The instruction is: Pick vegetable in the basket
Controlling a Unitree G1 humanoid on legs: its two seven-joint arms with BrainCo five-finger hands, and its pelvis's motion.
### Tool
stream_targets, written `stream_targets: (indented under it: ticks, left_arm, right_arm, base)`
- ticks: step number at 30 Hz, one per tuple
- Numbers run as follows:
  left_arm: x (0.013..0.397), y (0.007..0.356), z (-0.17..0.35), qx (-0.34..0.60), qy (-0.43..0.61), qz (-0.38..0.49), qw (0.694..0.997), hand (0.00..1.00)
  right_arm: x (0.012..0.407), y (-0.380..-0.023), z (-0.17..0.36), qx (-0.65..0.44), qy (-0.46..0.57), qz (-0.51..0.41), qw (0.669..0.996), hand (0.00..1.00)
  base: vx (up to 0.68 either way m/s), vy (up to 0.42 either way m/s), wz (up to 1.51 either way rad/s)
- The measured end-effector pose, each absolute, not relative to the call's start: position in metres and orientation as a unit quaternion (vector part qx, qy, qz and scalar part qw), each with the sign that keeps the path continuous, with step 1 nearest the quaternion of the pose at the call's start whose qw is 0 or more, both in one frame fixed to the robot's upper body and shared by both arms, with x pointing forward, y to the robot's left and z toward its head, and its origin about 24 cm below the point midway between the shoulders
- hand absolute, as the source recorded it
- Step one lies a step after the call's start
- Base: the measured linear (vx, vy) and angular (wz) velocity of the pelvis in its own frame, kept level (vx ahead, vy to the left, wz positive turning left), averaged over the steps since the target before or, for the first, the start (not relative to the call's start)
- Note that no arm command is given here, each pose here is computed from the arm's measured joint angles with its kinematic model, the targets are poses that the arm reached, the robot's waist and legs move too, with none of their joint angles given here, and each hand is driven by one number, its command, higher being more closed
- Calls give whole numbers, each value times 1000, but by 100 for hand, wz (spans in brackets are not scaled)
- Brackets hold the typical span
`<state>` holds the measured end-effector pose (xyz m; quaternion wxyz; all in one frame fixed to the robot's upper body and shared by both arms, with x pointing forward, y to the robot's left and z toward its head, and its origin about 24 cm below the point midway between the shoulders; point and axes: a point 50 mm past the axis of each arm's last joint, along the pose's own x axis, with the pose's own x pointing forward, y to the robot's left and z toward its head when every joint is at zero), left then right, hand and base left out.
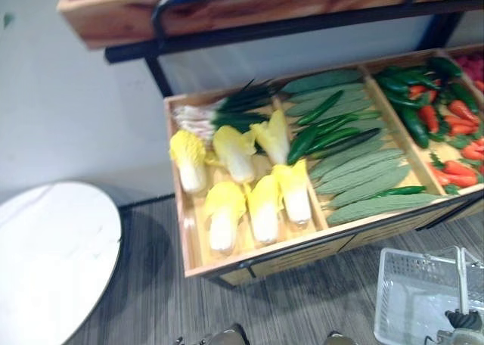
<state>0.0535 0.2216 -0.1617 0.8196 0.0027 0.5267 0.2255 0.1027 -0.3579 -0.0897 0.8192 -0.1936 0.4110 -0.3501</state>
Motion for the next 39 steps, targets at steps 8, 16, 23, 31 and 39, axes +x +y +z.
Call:
stream_targets:
  ticks: [8,16,23,31,39]
  left_arm:
    - [41,224,-165,-14,543,252,801,0]
    - [96,232,-132,-3,408,290,866,0]
    - [164,233,-65,48,209,286,934,0]
    - [204,219,-17,84,86,264,957,0]
    - [223,213,4,98,32,256,961,0]
  right_arm:
    - [109,-322,-114,-132,436,-312,834,100]
    - [65,-316,-131,-70,489,-359,792,100]
    - [62,-313,-133,-54,486,-380,785,100]
    - [68,-312,-132,-61,481,-374,791,100]
    - [77,-305,-134,-79,483,-338,804,100]
  base:
    - [-43,-6,19]
    - [-48,-23,-4]
    - [28,0,-5]
    - [22,-29,-23]
    - [13,-5,-21]
